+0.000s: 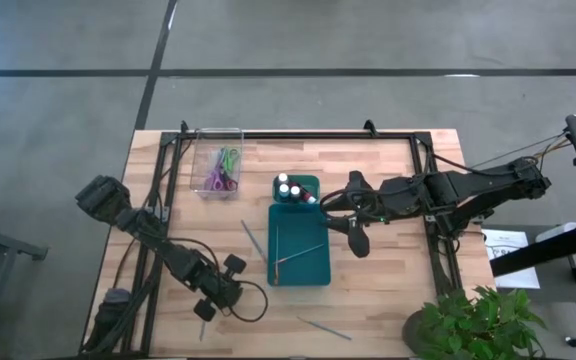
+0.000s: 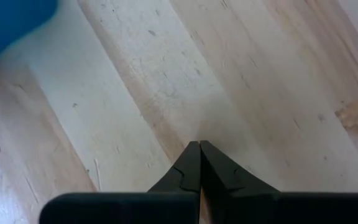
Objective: Pick & Place Paint Supplies
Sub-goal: Put the blue paintbrush into the blue bin
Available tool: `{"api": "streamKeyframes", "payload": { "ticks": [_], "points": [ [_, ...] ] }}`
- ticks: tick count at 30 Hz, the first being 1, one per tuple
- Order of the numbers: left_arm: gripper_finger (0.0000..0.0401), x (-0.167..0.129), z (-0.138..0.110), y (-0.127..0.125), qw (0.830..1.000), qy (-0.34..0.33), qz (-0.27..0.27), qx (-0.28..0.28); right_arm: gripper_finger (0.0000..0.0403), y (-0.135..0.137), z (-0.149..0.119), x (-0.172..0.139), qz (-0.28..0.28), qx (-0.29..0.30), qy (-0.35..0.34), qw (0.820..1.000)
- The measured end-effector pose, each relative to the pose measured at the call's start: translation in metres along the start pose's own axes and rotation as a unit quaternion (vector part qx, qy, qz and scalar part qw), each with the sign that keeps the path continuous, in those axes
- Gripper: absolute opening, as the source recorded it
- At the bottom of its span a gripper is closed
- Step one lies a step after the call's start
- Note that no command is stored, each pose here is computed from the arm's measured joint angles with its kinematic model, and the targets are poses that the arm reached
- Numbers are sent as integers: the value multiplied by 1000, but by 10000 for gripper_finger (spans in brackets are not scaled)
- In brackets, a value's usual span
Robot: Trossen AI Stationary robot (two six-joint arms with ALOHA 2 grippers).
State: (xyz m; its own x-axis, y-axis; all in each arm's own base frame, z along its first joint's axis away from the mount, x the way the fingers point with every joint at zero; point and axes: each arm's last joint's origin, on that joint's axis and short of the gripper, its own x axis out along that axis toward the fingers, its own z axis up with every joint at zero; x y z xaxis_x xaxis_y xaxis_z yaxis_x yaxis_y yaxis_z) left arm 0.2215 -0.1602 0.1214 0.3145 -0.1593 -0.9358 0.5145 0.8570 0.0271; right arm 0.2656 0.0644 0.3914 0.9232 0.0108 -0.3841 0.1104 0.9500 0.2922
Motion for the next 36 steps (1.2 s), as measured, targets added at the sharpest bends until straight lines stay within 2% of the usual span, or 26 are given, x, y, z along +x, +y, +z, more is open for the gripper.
{"api": "streamKeyframes", "payload": {
  "ticks": [9,23,30,36],
  "points": [
    [0,-9,1,1,1000,17,9,10,181,0,0,0,-2,-1,-1,1000],
    [0,-25,21,18,999,10,29,22,181,0,0,0,-3,-4,-3,1000],
    [0,-48,25,30,998,-1,52,30,181,0,1,0,-3,-11,-4,1000],
    [0,-69,36,51,996,-23,76,46,181,0,1,0,-4,-20,-7,1000]
  ]
}}
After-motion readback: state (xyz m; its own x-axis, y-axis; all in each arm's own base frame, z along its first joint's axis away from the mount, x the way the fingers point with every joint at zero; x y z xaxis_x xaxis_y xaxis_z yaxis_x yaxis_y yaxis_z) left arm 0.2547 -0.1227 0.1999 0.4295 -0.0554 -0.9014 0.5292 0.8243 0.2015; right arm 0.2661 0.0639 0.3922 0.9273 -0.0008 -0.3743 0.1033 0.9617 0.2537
